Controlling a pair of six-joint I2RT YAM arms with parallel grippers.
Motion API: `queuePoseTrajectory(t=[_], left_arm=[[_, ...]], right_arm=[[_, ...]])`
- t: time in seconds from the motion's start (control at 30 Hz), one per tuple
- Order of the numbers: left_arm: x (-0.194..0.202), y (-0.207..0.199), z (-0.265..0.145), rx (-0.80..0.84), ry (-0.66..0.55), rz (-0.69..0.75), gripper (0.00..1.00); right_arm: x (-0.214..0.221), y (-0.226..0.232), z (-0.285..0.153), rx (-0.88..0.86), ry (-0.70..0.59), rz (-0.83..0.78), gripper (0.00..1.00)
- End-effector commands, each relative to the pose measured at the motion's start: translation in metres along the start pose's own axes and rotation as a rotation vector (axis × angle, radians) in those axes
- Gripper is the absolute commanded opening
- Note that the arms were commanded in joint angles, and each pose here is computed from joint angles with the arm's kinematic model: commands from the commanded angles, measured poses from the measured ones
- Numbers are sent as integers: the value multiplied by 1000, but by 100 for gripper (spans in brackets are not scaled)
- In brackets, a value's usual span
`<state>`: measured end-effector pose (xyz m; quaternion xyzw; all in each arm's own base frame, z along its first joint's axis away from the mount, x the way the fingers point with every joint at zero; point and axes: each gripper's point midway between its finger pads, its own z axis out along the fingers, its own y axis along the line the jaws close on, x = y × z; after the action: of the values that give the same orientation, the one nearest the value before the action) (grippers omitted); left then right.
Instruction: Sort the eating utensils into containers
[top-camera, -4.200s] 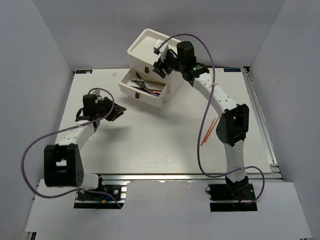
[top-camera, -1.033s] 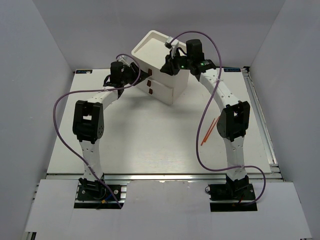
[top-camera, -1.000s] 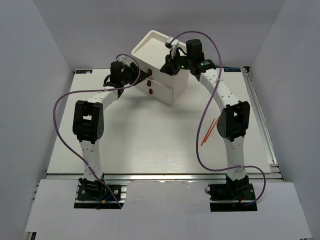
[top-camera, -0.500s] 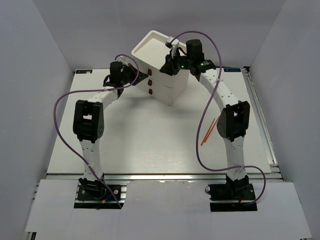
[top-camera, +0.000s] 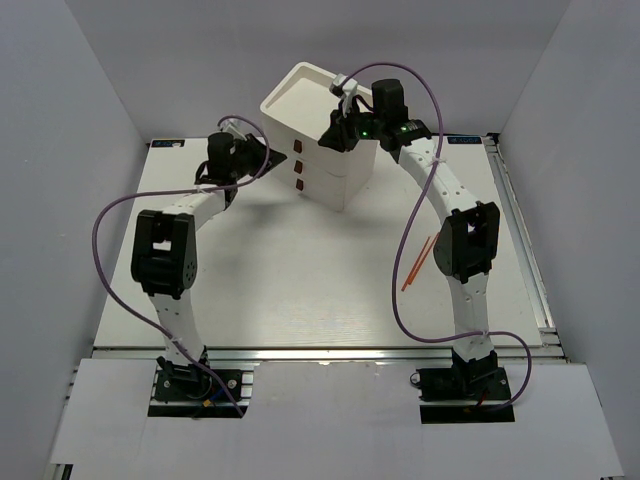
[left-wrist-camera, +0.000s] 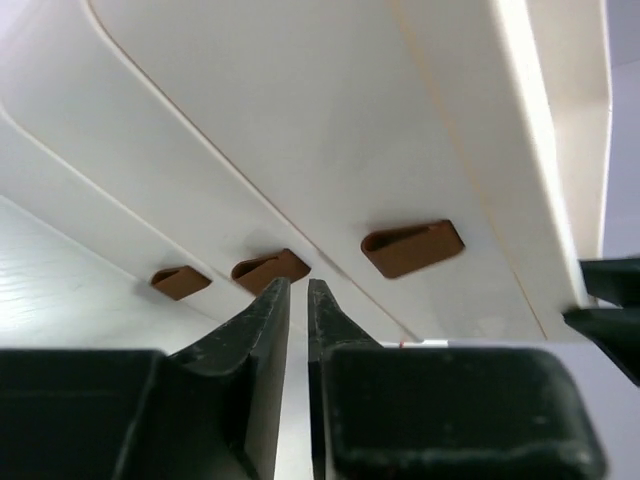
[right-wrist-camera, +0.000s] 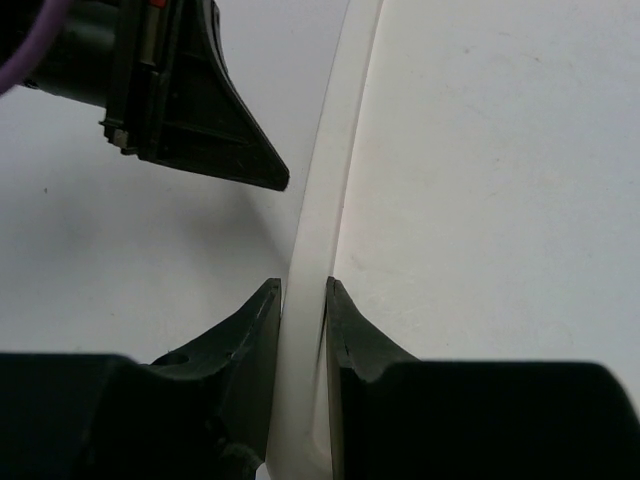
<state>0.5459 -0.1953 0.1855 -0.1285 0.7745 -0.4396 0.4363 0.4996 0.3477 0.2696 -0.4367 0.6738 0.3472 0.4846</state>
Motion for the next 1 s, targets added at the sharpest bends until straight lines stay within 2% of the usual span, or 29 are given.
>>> queuePoseTrajectory(t=[0.0,0.1,0.23,0.33,0.53,0.67,0.97], left_arm=[[-34,-34,-32,53,-102,91,26],[-23,-25,-34,30,-69,80,23],[-6,-11,-23,32,-5,29,10],[5,-4,-8,37,39,4,6],[19,7,18,36,82,-31,6],[7,-6,35,78,71,-23,7],[13,-1,27,43,92,12,15]], right_arm=[[17,78,12,-276,62,130,0],[19,79,13,-277,65,132,0],[20,78,13,-272,68,133,0],[20,78,13,-271,68,133,0],[18,79,12,-273,64,133,0],[18,79,12,-274,63,136,0],[19,77,11,-269,65,135,0]])
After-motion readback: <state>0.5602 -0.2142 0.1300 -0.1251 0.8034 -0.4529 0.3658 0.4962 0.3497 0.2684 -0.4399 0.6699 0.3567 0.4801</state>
